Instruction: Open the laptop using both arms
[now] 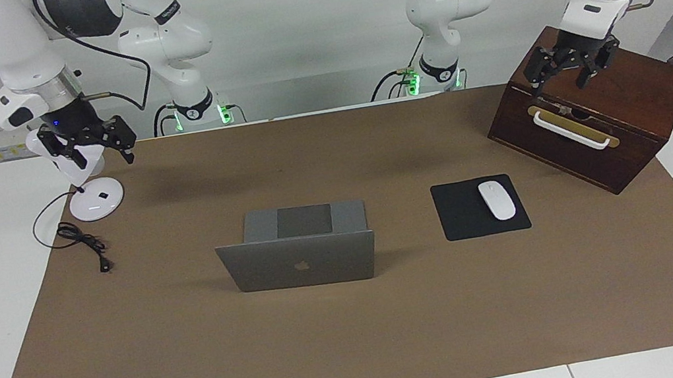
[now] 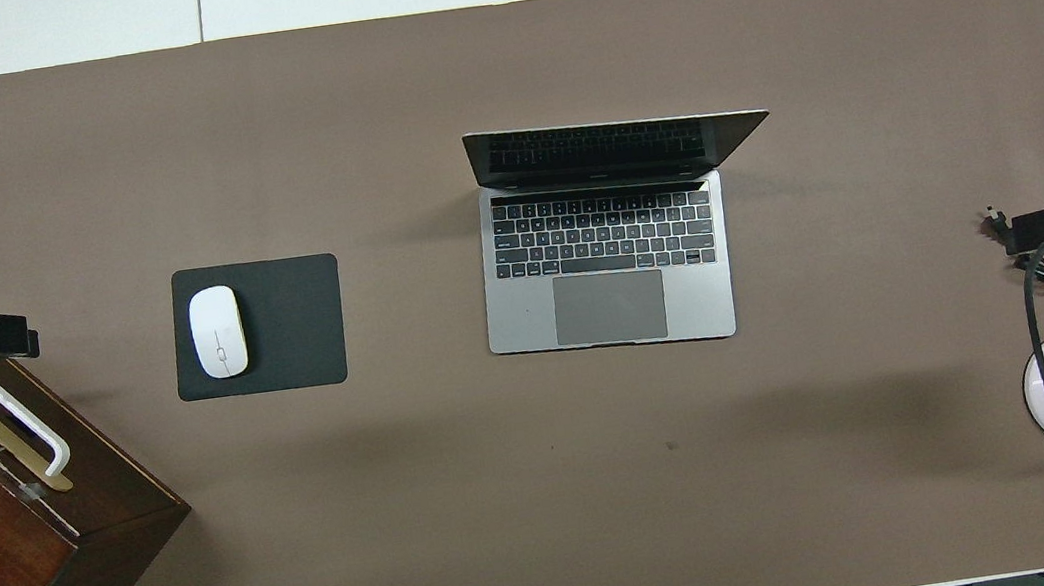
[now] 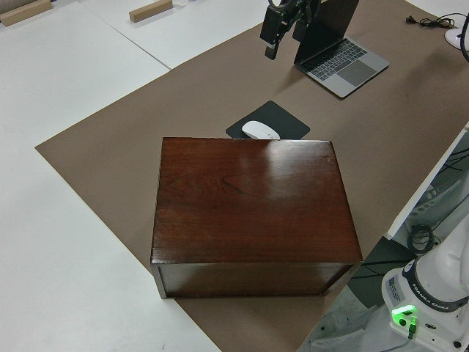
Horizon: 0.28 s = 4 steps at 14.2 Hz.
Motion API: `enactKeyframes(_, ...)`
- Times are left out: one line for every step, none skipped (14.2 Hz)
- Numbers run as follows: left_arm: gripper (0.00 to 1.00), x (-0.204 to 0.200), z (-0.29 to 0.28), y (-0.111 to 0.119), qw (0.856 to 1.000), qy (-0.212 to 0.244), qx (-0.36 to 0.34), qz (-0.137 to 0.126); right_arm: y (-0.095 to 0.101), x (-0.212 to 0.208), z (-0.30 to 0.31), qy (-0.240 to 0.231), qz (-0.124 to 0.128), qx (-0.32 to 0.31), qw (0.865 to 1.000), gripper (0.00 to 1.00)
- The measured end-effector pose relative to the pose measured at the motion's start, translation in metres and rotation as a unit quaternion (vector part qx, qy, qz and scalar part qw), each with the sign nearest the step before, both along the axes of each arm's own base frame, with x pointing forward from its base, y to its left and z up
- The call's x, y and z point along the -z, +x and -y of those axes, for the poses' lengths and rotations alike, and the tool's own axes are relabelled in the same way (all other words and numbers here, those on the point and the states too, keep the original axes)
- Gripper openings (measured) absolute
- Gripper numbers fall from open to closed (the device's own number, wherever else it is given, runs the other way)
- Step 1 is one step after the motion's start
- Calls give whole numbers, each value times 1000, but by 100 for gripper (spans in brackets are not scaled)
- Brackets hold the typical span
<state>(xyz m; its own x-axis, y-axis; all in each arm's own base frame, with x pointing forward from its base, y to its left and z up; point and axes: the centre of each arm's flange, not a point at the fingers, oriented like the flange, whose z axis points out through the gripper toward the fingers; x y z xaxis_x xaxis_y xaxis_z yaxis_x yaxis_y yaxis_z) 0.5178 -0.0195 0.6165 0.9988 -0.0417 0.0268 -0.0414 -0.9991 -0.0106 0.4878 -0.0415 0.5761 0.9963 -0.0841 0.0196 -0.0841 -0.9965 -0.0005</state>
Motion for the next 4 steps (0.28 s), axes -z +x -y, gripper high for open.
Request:
enactKeyframes(100, 0, 0, 0, 1000, 0, 0, -1, -1, 0, 0, 0, -3, 0, 1000, 100)
enactKeyframes(100, 1, 0, 0, 1000, 0, 0, -2, -1, 1, 0, 0, -5, 0, 1000, 100)
enactKeyframes(100, 1, 0, 0, 1000, 0, 0, -3, -1, 1, -1, 0, -6, 0, 1000, 100)
enactKeyframes(100, 1, 0, -1, 1000, 0, 0, -4, -1, 1, -1, 0, -6, 0, 1000, 100)
